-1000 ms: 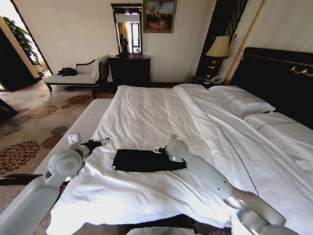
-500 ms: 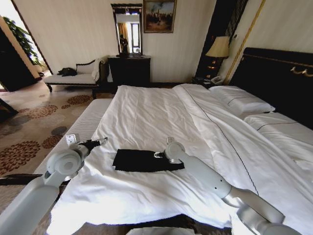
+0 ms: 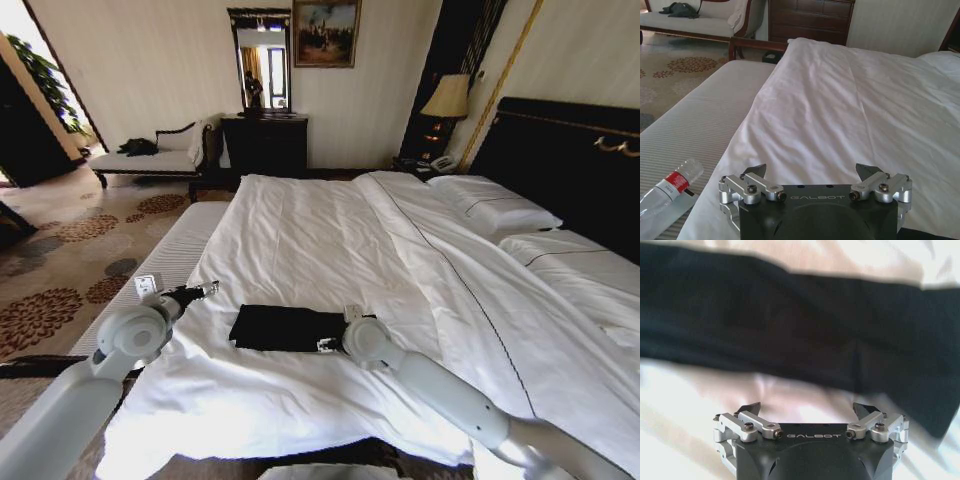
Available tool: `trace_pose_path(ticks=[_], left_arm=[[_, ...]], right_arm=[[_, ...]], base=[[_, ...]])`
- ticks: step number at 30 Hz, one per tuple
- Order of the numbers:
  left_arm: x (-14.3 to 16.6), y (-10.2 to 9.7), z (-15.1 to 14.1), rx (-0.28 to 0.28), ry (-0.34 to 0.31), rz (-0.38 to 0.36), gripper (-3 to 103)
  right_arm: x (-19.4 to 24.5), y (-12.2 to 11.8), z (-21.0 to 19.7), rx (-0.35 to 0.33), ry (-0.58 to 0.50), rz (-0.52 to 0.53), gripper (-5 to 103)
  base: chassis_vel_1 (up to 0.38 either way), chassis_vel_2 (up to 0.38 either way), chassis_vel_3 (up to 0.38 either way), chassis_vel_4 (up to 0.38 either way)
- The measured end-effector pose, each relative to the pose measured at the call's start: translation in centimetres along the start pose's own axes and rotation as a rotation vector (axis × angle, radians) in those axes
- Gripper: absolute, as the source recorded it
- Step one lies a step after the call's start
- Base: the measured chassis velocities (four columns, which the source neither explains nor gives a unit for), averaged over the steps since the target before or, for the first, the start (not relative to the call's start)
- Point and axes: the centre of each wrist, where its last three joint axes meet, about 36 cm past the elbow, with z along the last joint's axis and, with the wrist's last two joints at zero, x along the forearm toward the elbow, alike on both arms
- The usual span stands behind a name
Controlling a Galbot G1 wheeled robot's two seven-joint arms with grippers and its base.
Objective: Fold the clothes on the bed.
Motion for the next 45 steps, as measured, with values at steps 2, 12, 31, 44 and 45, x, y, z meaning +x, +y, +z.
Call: trace_pose_path(ticks=[2, 12, 31, 44, 45], left_arm=[[-0.1, 0.0, 0.0, -0.001, -0.001, -0.003, 100], [-1.6, 0.5, 3.2, 0.05, 0.055, -0.04, 100], [0.6, 15.7, 7.7, 0.618, -0.194, -0.075, 100], [4.4, 14.1, 4.2, 0.869, -0.342, 0.164, 100], [4.5, 14.0, 4.3, 0.867, -0.338, 0.16, 100]], right_arm=[[1.2, -0.1, 1.6, 0.003, 0.002, -0.012, 100], [7.4, -3.0, 0.0, -0.133, -0.239, -0.022, 100], [-0.5, -12.0, 0.1, -0.689, -0.513, 0.041, 100], [-7.8, -9.0, 7.2, -0.679, -0.74, 0.012, 100], [-7.9, -9.0, 7.2, -0.678, -0.762, 0.005, 100]], base=[[0.0, 0.0, 0.0, 0.0], [0.0, 0.0, 0.0, 0.0], [0.0, 0.0, 0.0, 0.0], [0.0, 0.0, 0.0, 0.0], [0.0, 0.0, 0.0, 0.0]])
